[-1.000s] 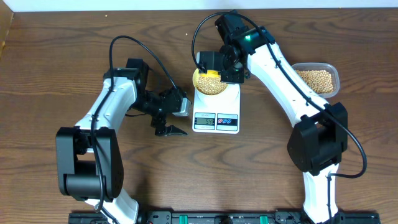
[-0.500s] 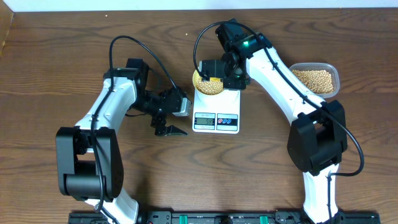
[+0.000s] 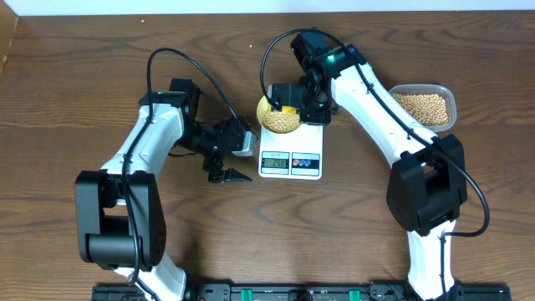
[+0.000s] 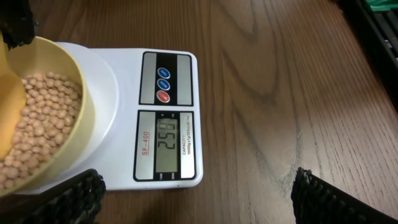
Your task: Scoop item into bowl and weigh 50g on scale
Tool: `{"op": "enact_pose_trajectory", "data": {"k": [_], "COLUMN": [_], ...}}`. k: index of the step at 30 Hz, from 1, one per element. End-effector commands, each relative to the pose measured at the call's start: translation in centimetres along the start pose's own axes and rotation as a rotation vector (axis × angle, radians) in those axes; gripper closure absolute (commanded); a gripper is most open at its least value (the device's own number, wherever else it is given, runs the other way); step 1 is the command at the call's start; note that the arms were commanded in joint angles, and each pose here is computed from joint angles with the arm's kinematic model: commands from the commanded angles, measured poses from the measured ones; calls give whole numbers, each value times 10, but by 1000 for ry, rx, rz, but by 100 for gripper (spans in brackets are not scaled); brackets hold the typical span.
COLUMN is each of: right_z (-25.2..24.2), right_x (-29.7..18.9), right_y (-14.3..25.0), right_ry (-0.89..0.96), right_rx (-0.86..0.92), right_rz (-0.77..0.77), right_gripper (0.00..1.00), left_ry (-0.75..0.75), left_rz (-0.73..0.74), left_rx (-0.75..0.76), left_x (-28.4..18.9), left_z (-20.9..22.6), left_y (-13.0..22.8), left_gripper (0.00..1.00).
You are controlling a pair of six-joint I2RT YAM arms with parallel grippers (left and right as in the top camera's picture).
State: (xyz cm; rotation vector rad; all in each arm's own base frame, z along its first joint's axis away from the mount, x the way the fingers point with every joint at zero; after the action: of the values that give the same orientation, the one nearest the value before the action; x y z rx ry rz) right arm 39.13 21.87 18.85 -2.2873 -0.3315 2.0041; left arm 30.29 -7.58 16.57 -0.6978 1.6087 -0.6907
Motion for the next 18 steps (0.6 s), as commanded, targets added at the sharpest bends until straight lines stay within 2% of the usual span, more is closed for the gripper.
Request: {"op": "enact_pose_trajectory", "data": {"k": [1,7,13,18], "right_z": [-1,-6,-12,-13], "right_x": [-8,-10,-12,-12], "right_y": [-2,13,30,31], "right_ry": [-17,-21,28,23], "right_rx": [71,150,181,186], "right_rz": [-70,-61,38,17], "right_gripper": [99,99,99,99], "left_ry": [2,2,2,2], "left_rz": [2,2,2,2], "left_rx": [11,11,11,11], "left_x": [-1,-1,-1,-1], "left_z": [-2,-2,-2,-2], "left_y": [0,0,0,0], "left_gripper": [2,2,2,2]}}
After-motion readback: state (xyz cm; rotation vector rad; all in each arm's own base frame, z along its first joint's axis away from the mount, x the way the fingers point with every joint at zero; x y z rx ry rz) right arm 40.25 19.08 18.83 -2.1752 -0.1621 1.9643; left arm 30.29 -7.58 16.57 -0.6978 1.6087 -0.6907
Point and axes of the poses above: each gripper's point midway between its finger pads, its own x axis out along the fingers, its own z axis along the line the jaws close on, y = z × x, the point moved 10 cm from there along -x, back along the fingers, and after that the axes turned 8 degrees about -x, right-handed, at the moved point
